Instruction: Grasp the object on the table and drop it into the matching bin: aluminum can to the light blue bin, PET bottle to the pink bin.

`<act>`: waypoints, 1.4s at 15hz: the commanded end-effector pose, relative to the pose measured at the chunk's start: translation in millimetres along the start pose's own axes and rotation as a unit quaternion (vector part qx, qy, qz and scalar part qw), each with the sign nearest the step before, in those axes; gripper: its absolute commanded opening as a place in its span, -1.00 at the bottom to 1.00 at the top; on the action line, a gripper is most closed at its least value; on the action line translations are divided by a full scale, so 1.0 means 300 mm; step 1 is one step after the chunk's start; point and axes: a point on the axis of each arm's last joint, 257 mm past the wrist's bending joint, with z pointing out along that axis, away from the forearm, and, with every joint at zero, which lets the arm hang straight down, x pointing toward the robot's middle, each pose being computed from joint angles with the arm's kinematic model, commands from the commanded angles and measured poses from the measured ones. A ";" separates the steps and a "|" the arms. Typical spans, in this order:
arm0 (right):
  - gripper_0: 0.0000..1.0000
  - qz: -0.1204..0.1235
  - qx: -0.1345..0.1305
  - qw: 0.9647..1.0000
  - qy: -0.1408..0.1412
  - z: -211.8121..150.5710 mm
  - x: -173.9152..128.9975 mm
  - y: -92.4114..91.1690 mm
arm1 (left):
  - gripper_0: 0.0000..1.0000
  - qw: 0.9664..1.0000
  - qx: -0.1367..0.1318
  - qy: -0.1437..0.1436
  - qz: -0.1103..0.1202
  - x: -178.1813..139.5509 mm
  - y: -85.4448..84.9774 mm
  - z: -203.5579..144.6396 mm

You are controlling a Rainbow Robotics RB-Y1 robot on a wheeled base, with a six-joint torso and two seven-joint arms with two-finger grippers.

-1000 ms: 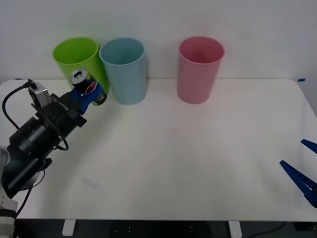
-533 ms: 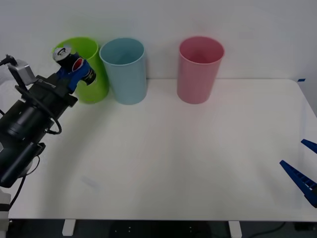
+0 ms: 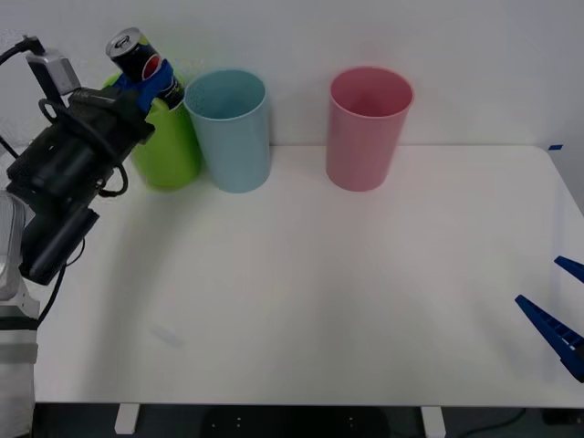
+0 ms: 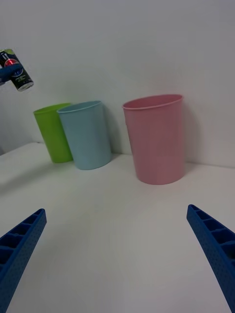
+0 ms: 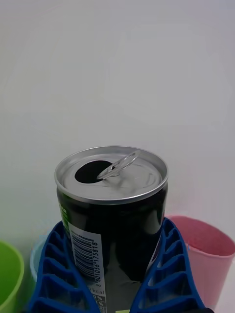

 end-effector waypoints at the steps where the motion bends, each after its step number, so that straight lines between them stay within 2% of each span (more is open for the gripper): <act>1: 1.00 0.000 0.000 1.000 0.000 0.000 0.000 0.000 | -1.00 1.000 -0.011 0.009 0.007 0.019 0.037 0.083; 8: 1.00 0.000 0.000 1.000 0.000 0.000 0.000 0.000 | -1.00 0.998 -0.044 0.035 0.031 0.065 0.103 0.265; 16: 1.00 0.000 0.000 1.000 0.000 0.000 0.000 0.000 | -1.00 0.993 -0.078 0.072 0.050 0.123 0.149 0.432; 19: 1.00 0.000 0.000 1.000 0.000 0.000 0.000 0.000 | -1.00 0.991 -0.081 0.090 0.062 0.146 0.140 0.488; 21: 1.00 0.000 0.000 1.000 0.000 0.000 0.000 0.000 | -1.00 0.991 -0.076 0.096 0.061 0.160 0.120 0.505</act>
